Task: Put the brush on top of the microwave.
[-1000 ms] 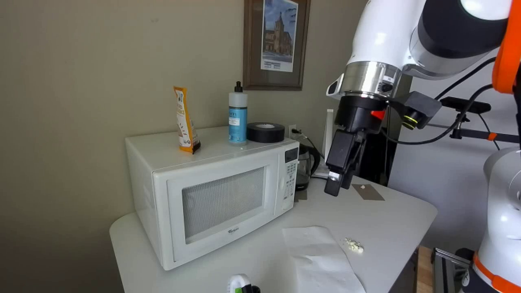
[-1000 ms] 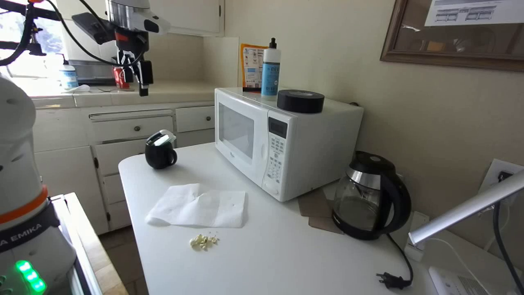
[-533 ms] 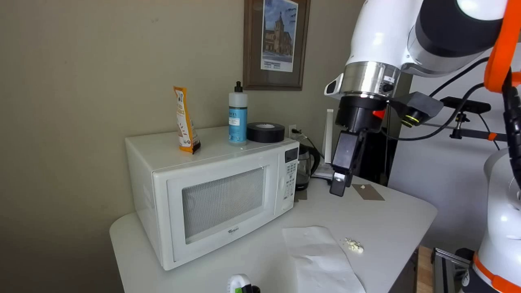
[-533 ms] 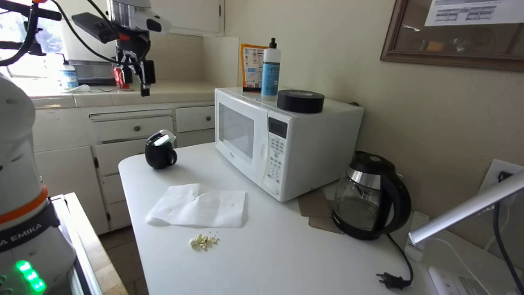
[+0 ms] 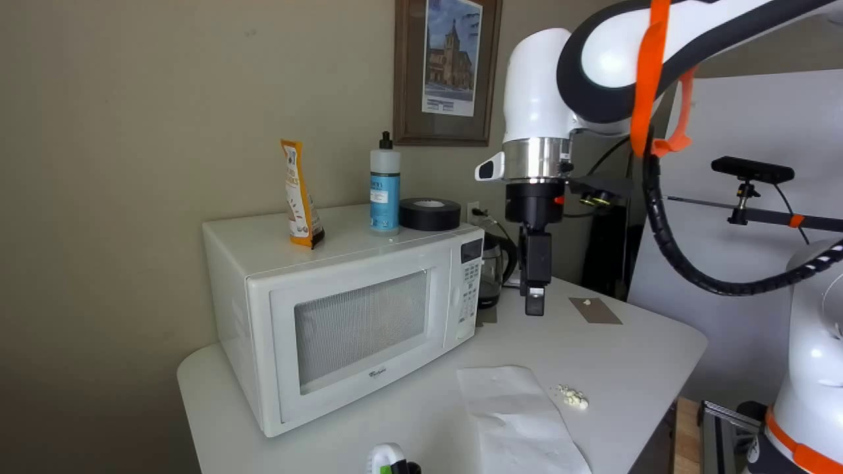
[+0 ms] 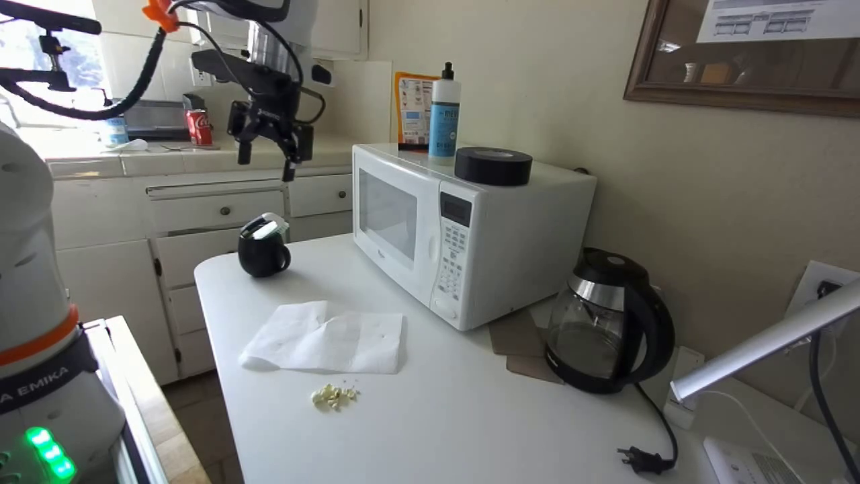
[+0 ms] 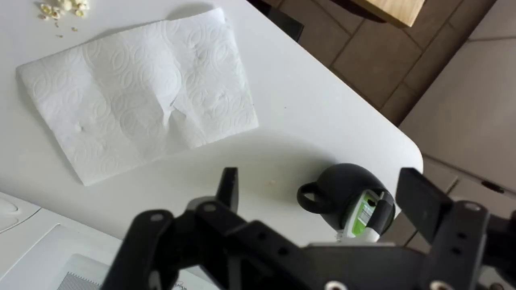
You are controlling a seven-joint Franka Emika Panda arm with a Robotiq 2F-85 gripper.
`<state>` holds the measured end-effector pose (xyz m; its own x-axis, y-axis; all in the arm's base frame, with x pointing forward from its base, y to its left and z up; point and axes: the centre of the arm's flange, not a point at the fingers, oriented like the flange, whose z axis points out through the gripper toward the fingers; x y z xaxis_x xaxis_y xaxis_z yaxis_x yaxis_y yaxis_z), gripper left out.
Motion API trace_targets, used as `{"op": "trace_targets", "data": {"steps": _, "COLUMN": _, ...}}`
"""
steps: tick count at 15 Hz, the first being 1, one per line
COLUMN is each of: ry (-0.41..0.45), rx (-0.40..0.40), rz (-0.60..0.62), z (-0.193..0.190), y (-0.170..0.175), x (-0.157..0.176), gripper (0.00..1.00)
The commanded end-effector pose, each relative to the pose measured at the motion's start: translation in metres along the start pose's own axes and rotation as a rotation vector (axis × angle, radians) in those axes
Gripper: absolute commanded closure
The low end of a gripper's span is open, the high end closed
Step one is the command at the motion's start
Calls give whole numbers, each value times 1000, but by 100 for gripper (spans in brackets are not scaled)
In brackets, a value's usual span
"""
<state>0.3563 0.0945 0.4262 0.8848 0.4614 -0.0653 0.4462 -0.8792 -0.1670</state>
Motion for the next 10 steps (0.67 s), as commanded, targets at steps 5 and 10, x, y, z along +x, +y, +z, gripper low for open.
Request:
{"op": "trace_targets", "data": {"steps": 5, "ry": -132, "rx": -25, "rz": -143, "z": 22, "y": 16, "x": 46, "gripper": 0}}
{"op": "trace_targets", "data": {"steps": 10, "ry": -86, "rx": 7, "rz": -49, "z": 18, "y": 19, "x": 45, "gripper": 0}}
